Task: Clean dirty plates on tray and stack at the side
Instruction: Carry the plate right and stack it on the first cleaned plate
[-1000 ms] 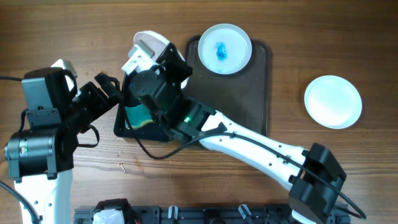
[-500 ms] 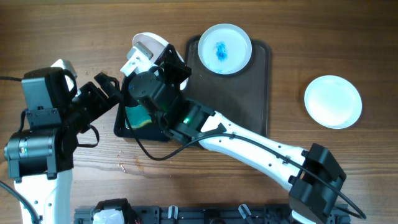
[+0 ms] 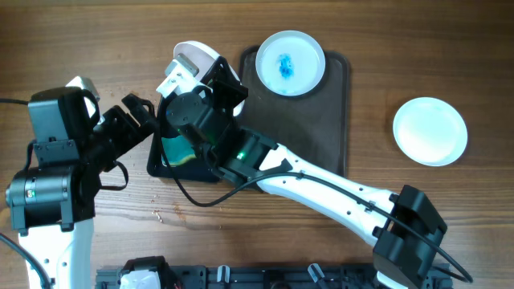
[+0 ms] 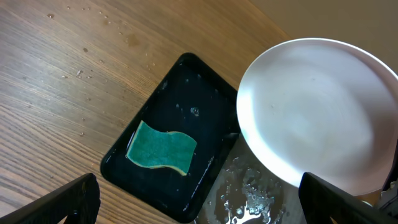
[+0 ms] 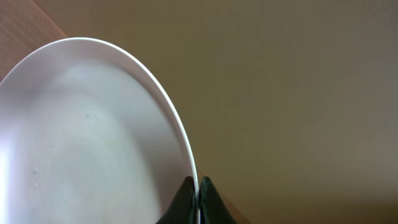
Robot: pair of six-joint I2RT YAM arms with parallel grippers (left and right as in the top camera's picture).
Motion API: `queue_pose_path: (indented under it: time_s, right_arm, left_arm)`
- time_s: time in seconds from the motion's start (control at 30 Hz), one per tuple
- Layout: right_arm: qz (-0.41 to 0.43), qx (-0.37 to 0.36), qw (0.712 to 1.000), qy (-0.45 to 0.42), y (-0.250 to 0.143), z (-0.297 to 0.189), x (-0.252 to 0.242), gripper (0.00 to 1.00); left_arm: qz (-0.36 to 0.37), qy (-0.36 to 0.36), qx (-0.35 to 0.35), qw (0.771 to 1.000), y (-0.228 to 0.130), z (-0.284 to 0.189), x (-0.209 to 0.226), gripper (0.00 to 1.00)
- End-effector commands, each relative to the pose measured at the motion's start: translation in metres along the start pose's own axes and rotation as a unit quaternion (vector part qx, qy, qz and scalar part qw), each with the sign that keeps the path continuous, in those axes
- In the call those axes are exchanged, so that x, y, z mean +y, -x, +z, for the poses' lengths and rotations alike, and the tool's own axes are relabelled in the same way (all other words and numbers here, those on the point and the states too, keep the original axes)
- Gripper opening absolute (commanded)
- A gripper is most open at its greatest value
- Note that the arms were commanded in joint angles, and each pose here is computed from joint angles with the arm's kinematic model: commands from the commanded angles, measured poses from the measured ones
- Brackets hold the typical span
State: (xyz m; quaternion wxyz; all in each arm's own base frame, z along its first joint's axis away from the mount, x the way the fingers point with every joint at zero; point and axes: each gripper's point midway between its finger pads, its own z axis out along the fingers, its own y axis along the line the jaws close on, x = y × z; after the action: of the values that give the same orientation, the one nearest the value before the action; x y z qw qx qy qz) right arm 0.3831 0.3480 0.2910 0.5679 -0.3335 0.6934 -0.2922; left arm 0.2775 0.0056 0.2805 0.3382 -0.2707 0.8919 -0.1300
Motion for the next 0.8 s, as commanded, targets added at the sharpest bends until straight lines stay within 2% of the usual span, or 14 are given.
queue_pose_path:
  time_s: [0.0, 0.03, 0.07, 0.1, 0.17, 0.2, 0.23, 0.3, 0.37, 0.43, 0.47, 0.5, 0.6, 0.77]
  right_arm:
    - [0.067, 0.004, 0.998, -0.005, -0.002, 0.009, -0.007, 0.04]
    - [0.019, 0.0, 0.999, 0.029, -0.003, 0.006, 0.008, 0.04]
    - [0.023, 0.013, 1.0, 0.014, -0.009, 0.01, 0.005, 0.04]
    - [0.089, 0.013, 0.996, 0.02, -0.009, 0.01, 0.007, 0.04]
    - [0.102, 0.029, 0.993, 0.059, -0.02, 0.01, 0.025, 0.04]
    - [0.175, 0.064, 0.981, 0.061, -0.039, 0.017, 0.026, 0.04]
    - [0.309, 0.141, 0.92, 0.198, -0.066, 0.018, 0.07, 0.04]
    - [0.353, 0.173, 0.865, 0.311, -0.069, 0.013, 0.091, 0.04]
    - [0.433, 0.205, 0.794, 0.374, -0.076, 0.017, 0.072, 0.04]
    - [0.499, 0.235, 0.73, 0.404, -0.102, 0.031, 0.028, 0.04]
    - [0.529, 0.25, 0.709, 0.394, -0.127, 0.043, -0.002, 0.04]
    - [0.576, 0.293, 0.682, 0.344, -0.175, 0.057, -0.041, 0.04]
    - [0.632, 0.373, 0.638, 0.235, -0.286, 0.068, -0.104, 0.04]
    - [0.66, 0.495, 0.562, 0.065, -0.448, 0.024, -0.161, 0.04]
  left_arm:
    - [-0.004, -0.008, -0.002, 1.0, 0.002, -0.003, -0.003, 1.0]
    - [-0.004, -0.008, -0.002, 1.0, 0.002, -0.003, -0.003, 1.0]
    - [-0.004, -0.008, -0.002, 1.0, 0.002, -0.003, -0.003, 1.0]
    - [-0.004, -0.008, -0.002, 1.0, 0.002, -0.003, -0.003, 1.0]
    - [-0.004, -0.008, -0.002, 1.0, 0.002, -0.003, -0.003, 1.0]
    - [-0.004, -0.008, -0.002, 1.0, 0.002, -0.003, -0.003, 1.0]
    - [-0.004, -0.008, -0.002, 1.0, 0.002, -0.003, -0.003, 1.0]
    - [-0.004, -0.008, -0.002, 1.0, 0.002, -0.003, -0.003, 1.0]
    - [-0.004, -0.008, -0.002, 1.0, 0.002, -0.003, -0.003, 1.0]
    - [-0.004, -0.008, -0.002, 1.0, 0.002, -0.003, -0.003, 1.0]
    - [-0.004, -0.008, -0.002, 1.0, 0.002, -0.003, -0.003, 1.0]
    - [-0.004, -0.008, -0.002, 1.0, 0.002, -0.003, -0.003, 1.0]
    - [-0.004, -0.008, -0.002, 1.0, 0.002, -0.003, -0.003, 1.0]
    - [-0.004, -0.008, -0.002, 1.0, 0.002, -0.003, -0.003, 1.0]
